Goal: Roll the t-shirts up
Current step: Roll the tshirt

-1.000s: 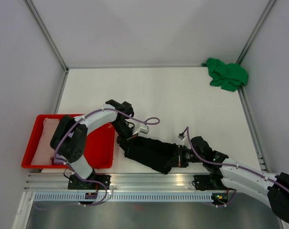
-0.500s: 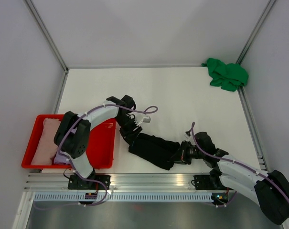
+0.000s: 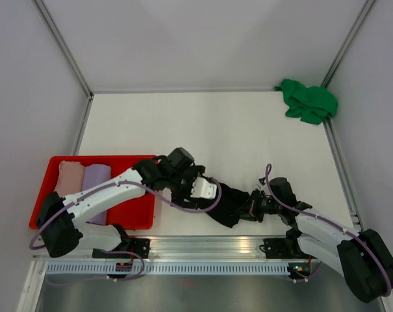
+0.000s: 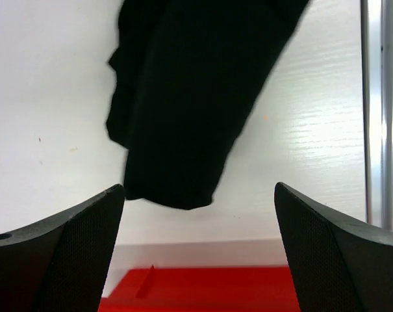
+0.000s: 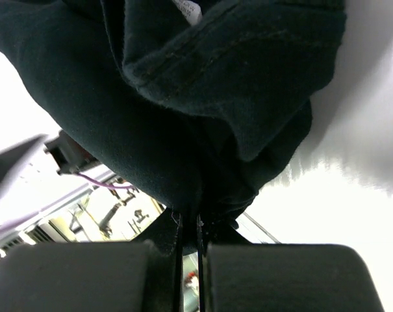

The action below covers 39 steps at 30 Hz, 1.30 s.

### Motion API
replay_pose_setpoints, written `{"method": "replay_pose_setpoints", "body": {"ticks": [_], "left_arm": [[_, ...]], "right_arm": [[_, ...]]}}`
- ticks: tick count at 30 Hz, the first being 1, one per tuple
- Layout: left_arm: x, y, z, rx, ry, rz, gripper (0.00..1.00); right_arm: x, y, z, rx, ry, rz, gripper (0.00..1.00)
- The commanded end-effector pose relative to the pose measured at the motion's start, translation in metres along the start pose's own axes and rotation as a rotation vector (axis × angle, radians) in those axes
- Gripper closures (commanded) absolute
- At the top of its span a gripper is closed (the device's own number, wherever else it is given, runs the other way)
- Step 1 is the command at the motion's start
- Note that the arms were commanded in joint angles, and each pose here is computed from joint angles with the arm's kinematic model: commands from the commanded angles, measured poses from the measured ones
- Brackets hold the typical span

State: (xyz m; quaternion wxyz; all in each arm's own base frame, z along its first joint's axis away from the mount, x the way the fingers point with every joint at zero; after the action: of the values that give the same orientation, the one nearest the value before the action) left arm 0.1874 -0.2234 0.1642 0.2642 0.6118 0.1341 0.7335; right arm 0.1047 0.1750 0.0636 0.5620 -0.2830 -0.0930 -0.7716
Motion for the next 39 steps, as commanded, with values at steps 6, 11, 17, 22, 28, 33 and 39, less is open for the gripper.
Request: {"method": "replay_pose_setpoints", "body": {"ticks": [6, 11, 17, 22, 28, 33, 39], "left_arm": [[-0.054, 0.003, 0.01, -0.465, 0.173, 0.088, 0.0], [-0.073, 0.002, 0.027, -0.519, 0.209, 0.146, 0.0], [-0.09, -0.008, 0.023, -0.589, 0.175, 0.164, 0.0], [-0.087, 0.002, 0.028, -0.659, 0.201, 0.124, 0.0], [-0.108, -0.013, 0.019, -0.676, 0.089, 0.145, 0.0], [-0.115, -0.026, 0.012, -0.594, -0.041, 0.192, 0.13], [-0.114, -0.023, 0.009, -0.459, -0.118, 0.19, 0.86]], "right_arm": [[0.002, 0.009, 0.002, -0.021, 0.029, -0.021, 1.0], [0.001, 0.007, 0.002, 0.015, 0.026, 0.014, 1.0], [-0.001, 0.009, 0.0, 0.024, 0.028, 0.053, 1.0], [-0.001, 0.012, 0.001, 0.025, 0.024, 0.07, 1.0], [0.0, 0.017, 0.006, 0.053, 0.007, 0.089, 1.0], [0.002, 0.02, 0.005, 0.059, 0.003, 0.075, 1.0], [0.003, 0.022, 0.003, 0.046, 0.003, 0.057, 0.9]]}}
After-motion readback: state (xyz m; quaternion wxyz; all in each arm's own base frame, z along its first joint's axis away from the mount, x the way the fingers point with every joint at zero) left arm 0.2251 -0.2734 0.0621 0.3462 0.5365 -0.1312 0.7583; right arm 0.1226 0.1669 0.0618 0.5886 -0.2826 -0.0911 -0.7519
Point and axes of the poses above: each gripper's point midway between its finger pads, its own x axis back along the fingers, its own z axis along the line the jaws close on, y = z × x, the point moved 4 cm from there along x, back along the fingers, and after that the axes turned 3 degrees about -x, right-handed, at the moved point
